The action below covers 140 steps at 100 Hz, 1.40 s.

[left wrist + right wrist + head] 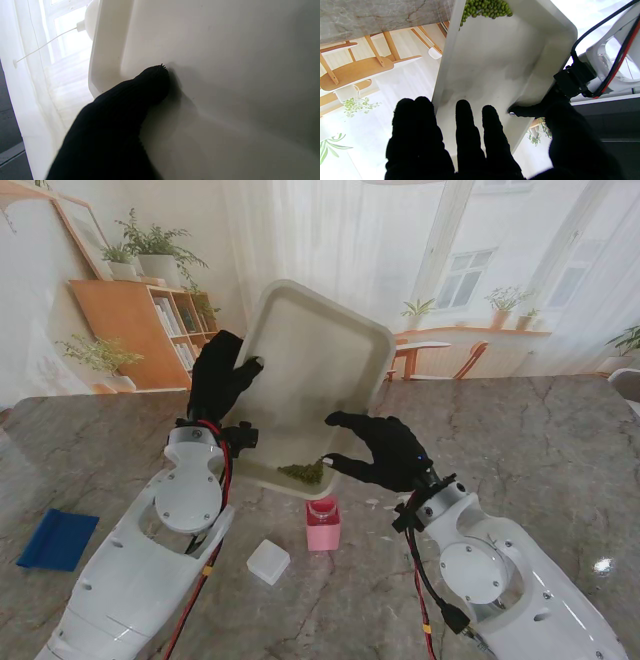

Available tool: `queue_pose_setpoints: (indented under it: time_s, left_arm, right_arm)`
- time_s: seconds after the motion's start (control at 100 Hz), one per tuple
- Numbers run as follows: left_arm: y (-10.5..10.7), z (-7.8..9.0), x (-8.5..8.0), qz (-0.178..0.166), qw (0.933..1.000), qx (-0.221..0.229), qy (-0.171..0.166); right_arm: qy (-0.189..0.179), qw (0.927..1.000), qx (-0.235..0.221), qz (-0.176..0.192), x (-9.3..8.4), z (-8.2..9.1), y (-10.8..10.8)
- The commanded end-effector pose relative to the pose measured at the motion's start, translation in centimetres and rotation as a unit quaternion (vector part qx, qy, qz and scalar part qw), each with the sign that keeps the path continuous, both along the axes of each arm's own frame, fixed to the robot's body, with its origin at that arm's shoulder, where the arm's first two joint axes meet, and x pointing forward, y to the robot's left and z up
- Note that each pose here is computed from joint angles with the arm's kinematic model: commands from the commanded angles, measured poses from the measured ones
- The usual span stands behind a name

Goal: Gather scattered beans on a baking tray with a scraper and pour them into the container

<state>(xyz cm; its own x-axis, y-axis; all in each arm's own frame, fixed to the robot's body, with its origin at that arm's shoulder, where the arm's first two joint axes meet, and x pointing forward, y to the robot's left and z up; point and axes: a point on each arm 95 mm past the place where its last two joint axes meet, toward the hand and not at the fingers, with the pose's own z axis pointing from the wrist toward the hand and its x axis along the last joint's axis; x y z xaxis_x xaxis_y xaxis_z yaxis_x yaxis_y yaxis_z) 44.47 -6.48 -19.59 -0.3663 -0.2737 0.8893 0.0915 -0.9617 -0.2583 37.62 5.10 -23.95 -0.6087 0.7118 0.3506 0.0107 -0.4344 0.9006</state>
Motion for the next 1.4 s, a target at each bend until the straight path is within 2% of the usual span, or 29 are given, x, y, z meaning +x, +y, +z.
queue_pose_setpoints:
  time_s: [0.0, 0.8, 1.39]
  left_arm:
    - [-0.95, 0.52, -0.42, -0.016, 0.9998, -0.010, -0.007]
    - [-1.25, 0.93, -0.77, -0.024, 0.9994, -0.011, -0.020]
    - [-1.49, 1.08, -1.23, -0.028, 0.9995, -0.007, -0.015]
  right_arm:
    - [-0.001, 0.9999, 0.001, 0.012, -0.29, 0.26, 0.60]
    - [-0.007, 0.9999, 0.002, 0.009, -0.37, 0.36, 0.52]
    - [-0.011, 0.9999, 0.005, 0.008, -0.69, 0.28, 0.43]
